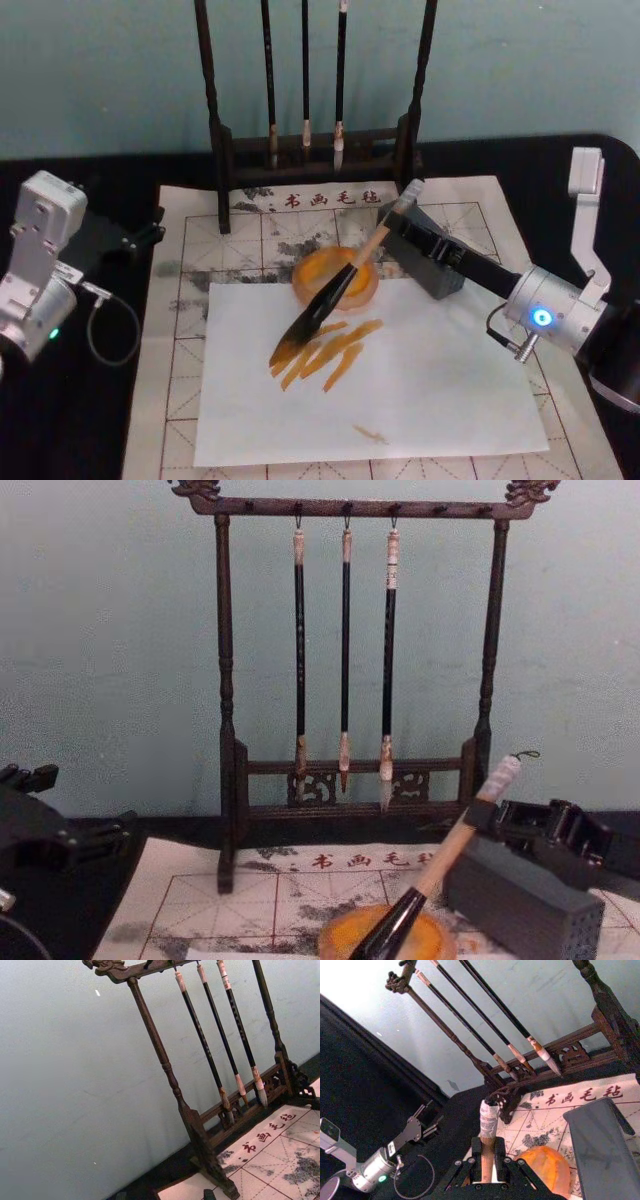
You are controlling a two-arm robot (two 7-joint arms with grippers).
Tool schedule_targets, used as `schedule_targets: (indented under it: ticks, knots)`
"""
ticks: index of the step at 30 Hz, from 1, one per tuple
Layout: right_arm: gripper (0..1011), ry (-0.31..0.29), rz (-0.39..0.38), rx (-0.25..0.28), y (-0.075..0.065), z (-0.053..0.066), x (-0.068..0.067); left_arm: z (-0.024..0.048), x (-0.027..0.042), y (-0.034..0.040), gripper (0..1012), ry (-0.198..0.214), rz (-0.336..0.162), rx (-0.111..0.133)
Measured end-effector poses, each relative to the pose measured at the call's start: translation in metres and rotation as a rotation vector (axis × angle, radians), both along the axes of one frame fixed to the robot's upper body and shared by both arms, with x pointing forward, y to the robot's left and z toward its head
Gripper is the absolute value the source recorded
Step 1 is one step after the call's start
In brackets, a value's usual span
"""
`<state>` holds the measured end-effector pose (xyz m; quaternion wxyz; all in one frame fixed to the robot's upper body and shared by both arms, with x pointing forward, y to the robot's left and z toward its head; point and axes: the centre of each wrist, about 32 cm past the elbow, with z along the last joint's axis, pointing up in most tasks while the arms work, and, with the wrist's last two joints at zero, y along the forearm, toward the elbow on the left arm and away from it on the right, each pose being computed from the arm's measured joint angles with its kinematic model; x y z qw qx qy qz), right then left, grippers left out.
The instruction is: Pick up the brush from the inkstone, write on the paper, then place the brush back to its original position.
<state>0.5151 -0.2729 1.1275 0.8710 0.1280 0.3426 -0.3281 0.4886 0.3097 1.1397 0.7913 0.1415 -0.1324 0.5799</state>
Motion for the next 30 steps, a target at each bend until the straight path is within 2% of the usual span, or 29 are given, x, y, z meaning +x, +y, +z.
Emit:
schedule_targets:
  ticks: [30]
  knots:
    - [174, -0.003, -0.058, -0.01, -0.0064, -0.0002, 0.0052, 0.0, 0.0, 0.0, 1001, 0.0, 0.0, 0.0]
